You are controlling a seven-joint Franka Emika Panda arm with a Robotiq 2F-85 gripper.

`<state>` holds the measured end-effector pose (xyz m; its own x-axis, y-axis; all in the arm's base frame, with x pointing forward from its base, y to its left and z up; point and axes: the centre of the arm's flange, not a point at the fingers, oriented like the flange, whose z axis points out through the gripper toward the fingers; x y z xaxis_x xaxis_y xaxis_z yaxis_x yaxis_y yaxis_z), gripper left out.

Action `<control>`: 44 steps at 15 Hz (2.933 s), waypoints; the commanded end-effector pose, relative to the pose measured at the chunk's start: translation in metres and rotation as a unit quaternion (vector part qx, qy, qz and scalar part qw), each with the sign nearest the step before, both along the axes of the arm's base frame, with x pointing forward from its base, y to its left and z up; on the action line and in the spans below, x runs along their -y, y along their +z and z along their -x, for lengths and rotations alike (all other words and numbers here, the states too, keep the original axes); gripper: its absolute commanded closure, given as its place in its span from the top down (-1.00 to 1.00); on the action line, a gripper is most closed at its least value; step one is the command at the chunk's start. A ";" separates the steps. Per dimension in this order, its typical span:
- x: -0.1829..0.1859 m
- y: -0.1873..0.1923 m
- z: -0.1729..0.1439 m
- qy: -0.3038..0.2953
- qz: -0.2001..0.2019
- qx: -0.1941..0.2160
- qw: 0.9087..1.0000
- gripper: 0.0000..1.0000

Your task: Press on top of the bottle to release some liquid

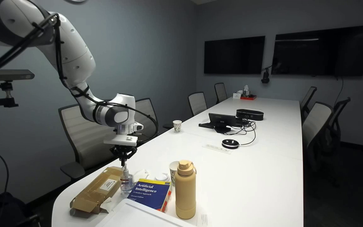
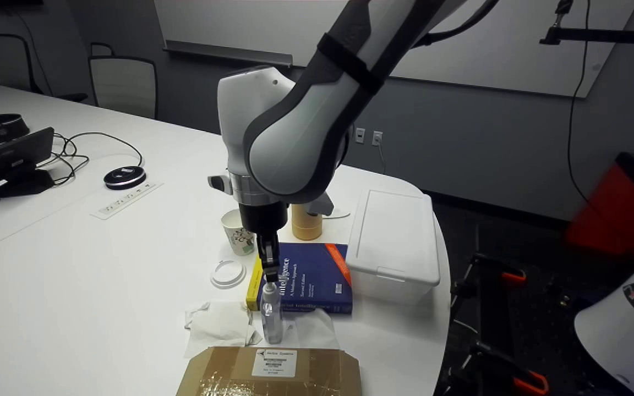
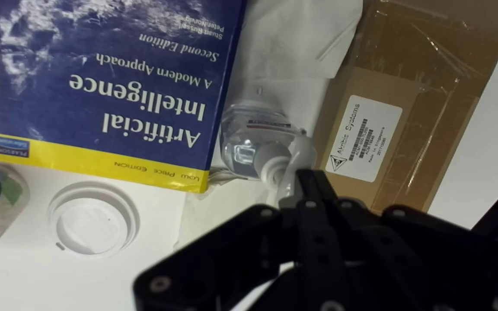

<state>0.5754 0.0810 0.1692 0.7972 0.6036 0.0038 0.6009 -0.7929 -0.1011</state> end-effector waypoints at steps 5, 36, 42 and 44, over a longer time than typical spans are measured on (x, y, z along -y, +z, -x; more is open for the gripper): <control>0.002 0.016 0.003 -0.014 -0.005 -0.008 1.000 -1.00; -0.003 0.197 0.015 -0.017 0.036 0.004 0.999 -0.32; -0.002 0.192 0.016 -0.031 0.035 -0.017 0.999 0.58; -0.004 0.192 0.017 -0.027 0.036 -0.018 0.999 0.89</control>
<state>0.5610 0.0800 0.3530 0.8198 0.5701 -0.0543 0.5677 -0.8215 -0.0533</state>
